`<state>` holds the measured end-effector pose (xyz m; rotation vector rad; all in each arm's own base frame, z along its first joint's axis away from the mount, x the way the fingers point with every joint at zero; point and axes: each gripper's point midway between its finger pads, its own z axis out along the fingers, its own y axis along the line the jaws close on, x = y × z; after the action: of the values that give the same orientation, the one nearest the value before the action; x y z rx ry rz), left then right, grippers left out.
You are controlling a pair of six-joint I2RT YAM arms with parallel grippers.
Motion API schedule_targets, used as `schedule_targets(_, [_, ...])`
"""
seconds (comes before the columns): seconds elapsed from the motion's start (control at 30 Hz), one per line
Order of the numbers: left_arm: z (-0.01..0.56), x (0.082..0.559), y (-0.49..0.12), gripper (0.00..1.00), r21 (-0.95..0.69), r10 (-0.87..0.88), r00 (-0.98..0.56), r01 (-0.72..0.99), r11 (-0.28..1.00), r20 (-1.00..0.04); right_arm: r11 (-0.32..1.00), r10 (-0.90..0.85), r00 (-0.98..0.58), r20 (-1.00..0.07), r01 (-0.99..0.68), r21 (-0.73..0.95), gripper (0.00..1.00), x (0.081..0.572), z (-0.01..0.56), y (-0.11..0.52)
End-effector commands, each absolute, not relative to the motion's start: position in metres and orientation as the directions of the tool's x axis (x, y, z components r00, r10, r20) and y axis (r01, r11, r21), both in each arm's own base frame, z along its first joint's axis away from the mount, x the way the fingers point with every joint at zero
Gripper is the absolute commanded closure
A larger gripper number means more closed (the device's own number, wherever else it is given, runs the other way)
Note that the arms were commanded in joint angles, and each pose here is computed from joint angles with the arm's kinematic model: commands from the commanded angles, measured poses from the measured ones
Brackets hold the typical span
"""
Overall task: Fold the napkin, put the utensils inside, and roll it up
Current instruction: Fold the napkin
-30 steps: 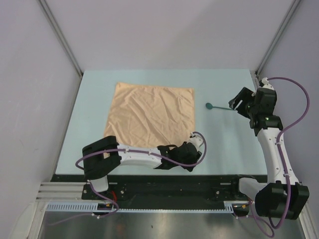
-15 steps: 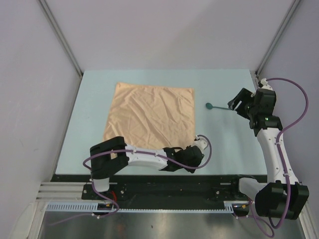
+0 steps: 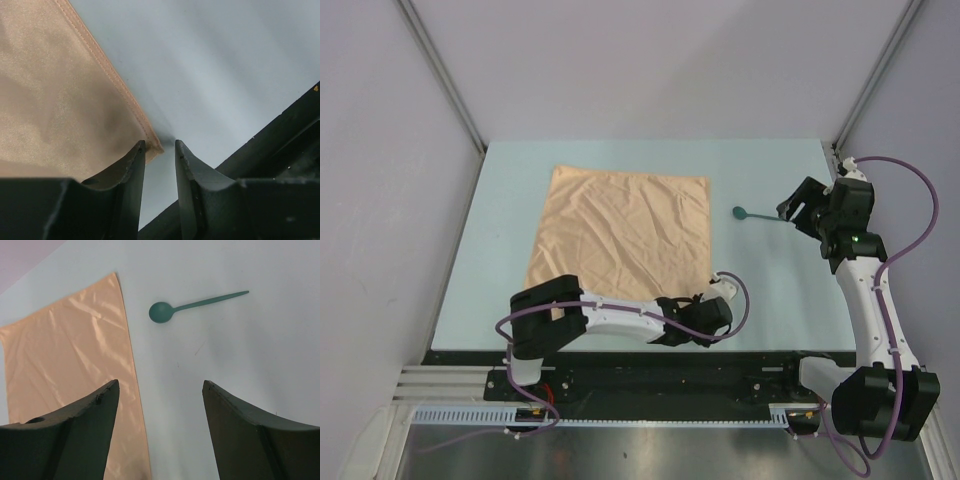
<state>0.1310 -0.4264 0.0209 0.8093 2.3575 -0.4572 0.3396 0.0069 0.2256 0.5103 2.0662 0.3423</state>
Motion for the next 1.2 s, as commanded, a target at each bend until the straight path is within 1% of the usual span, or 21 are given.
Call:
schedule_targets(0.0, [0.025,0.133,-0.43,0.66,-0.12,0.414,-0.644,0.618,0.777,-0.643,0.881,0.472,-0.466,-0.748,0.21,0.424,0.27,0.339,0.225,0.005])
schedule_targets(0.13, [0.018,0.131,-0.429,0.72,-0.115,0.425,-0.656,0.615,0.78,-0.624,0.88,0.473,-0.468,-0.746,0.212,0.425,0.27,0.338,0.224,0.005])
schedule_targets(0.17, [0.017,0.13,-0.428,0.77,-0.111,0.428,-0.658,0.614,0.782,-0.619,0.881,0.472,-0.468,-0.747,0.212,0.423,0.27,0.338,0.224,0.005])
schedule_targets(0.33, [0.014,0.128,-0.425,0.91,-0.108,0.437,-0.665,0.613,0.783,-0.606,0.885,0.465,-0.469,-0.75,0.219,0.412,0.27,0.337,0.222,0.003])
schedule_targets(0.37, [0.014,0.128,-0.425,0.97,-0.108,0.441,-0.662,0.618,0.779,-0.607,0.884,0.467,-0.469,-0.75,0.22,0.413,0.27,0.338,0.223,0.003])
schedule_targets(0.4, [0.015,0.127,-0.428,1.0,-0.111,0.444,-0.659,0.624,0.773,-0.607,0.885,0.466,-0.472,-0.749,0.22,0.411,0.27,0.338,0.221,0.003])
schedule_targets(0.5, [0.023,0.134,-0.426,1.0,-0.095,0.442,-0.646,0.623,0.777,-0.623,0.887,0.461,-0.473,-0.75,0.217,0.409,0.27,0.338,0.222,0.003])
schedule_targets(0.53, [0.034,0.136,-0.426,1.0,-0.101,0.426,-0.64,0.62,0.778,-0.639,0.888,0.459,-0.474,-0.752,0.218,0.405,0.27,0.337,0.222,0.002])
schedule_targets(0.63, [0.053,0.157,-0.408,1.0,-0.076,0.388,-0.632,0.579,0.812,-0.672,0.89,0.455,-0.469,-0.757,0.222,0.397,0.27,0.336,0.224,0.001])
schedule_targets(0.67, [0.074,0.171,-0.402,1.0,-0.099,0.341,-0.625,0.56,0.823,-0.702,0.891,0.454,-0.465,-0.76,0.228,0.393,0.27,0.336,0.225,-0.001])
schedule_targets(0.73, [0.086,0.185,-0.387,1.0,-0.103,0.31,-0.619,0.539,0.836,-0.722,0.891,0.453,-0.46,-0.763,0.227,0.393,0.27,0.337,0.226,-0.002])
schedule_targets(0.77, [0.104,0.203,-0.376,1.0,-0.113,0.269,-0.605,0.517,0.848,-0.749,0.89,0.455,-0.463,-0.761,0.226,0.395,0.27,0.337,0.225,-0.001])
schedule_targets(0.87, [0.125,0.24,-0.345,1.0,-0.091,0.22,-0.575,0.462,0.882,-0.788,0.89,0.455,-0.462,-0.761,0.223,0.397,0.27,0.34,0.224,-0.001])
schedule_targets(1.0, [0.132,0.288,-0.301,1.0,-0.035,0.196,-0.564,0.372,0.927,-0.802,0.889,0.458,-0.468,-0.756,0.227,0.397,0.27,0.343,0.219,-0.001])
schedule_targets(1.03, [0.132,0.307,-0.28,1.0,0.009,0.2,-0.558,0.325,0.946,-0.805,0.89,0.456,-0.47,-0.756,0.226,0.396,0.27,0.344,0.218,-0.001])
schedule_targets(1.17, [0.136,0.355,-0.236,1.0,0.09,0.198,-0.548,0.218,0.972,-0.813,0.893,0.45,-0.478,-0.755,0.232,0.385,0.27,0.346,0.212,-0.003])
